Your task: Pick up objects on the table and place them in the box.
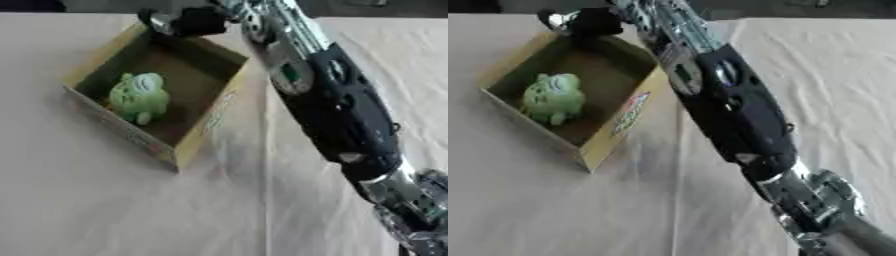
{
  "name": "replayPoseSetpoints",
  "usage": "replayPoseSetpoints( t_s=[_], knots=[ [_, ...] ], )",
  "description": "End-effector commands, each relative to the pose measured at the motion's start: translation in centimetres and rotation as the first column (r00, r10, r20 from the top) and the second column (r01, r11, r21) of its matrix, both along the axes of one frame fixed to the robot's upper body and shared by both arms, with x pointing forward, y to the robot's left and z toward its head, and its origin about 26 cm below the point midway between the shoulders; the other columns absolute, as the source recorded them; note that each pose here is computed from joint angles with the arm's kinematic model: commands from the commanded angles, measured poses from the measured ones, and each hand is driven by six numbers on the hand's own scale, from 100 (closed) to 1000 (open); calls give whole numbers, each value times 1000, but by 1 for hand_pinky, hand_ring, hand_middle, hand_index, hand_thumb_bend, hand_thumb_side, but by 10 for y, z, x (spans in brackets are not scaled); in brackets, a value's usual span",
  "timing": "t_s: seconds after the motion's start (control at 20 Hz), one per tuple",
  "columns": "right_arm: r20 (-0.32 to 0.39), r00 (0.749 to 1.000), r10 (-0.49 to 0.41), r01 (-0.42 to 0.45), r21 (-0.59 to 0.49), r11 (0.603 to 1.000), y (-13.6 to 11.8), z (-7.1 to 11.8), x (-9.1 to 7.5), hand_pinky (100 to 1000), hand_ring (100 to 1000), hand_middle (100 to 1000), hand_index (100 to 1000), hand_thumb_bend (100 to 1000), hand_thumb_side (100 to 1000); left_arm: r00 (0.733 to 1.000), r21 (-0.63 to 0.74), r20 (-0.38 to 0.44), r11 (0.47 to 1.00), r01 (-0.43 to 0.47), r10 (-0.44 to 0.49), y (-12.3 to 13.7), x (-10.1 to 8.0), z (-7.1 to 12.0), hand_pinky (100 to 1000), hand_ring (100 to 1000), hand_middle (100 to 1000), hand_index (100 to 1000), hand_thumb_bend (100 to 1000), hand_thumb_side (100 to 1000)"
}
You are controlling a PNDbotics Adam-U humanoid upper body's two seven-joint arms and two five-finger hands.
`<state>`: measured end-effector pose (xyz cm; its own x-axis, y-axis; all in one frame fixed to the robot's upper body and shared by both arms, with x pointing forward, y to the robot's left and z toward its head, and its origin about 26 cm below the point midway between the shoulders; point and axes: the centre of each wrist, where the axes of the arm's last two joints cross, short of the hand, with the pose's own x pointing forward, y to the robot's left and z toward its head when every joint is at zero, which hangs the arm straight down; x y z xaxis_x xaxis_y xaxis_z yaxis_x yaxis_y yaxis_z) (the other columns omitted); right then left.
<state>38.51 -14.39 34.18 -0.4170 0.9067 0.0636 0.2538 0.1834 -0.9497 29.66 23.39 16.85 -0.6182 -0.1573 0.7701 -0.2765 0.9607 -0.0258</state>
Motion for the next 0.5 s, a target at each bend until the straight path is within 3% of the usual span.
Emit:
replayPoseSetpoints(
  t_s=[0.05,0.35,0.4,0.5],
  knots=[
    [104,995,1,-9,82,997,-22,26,-28,873,891,879,887,226,930,1000,15,24,1000,-19,19,5,-2,6,305,569,681,790,100,718],
    [178,984,-22,-18,220,975,-53,26,-62,862,871,822,877,162,940,999,15,23,1000,-27,27,6,-3,5,305,569,681,789,100,716],
    [193,981,-24,-25,250,968,-56,25,-68,859,868,817,884,113,976,999,15,24,999,-30,29,7,-3,5,305,569,681,789,100,716],
    [231,972,-30,-48,324,945,-65,22,-81,867,871,827,906,100,1000,999,15,26,999,-34,34,7,-3,5,305,569,681,789,100,716]
  ],
)
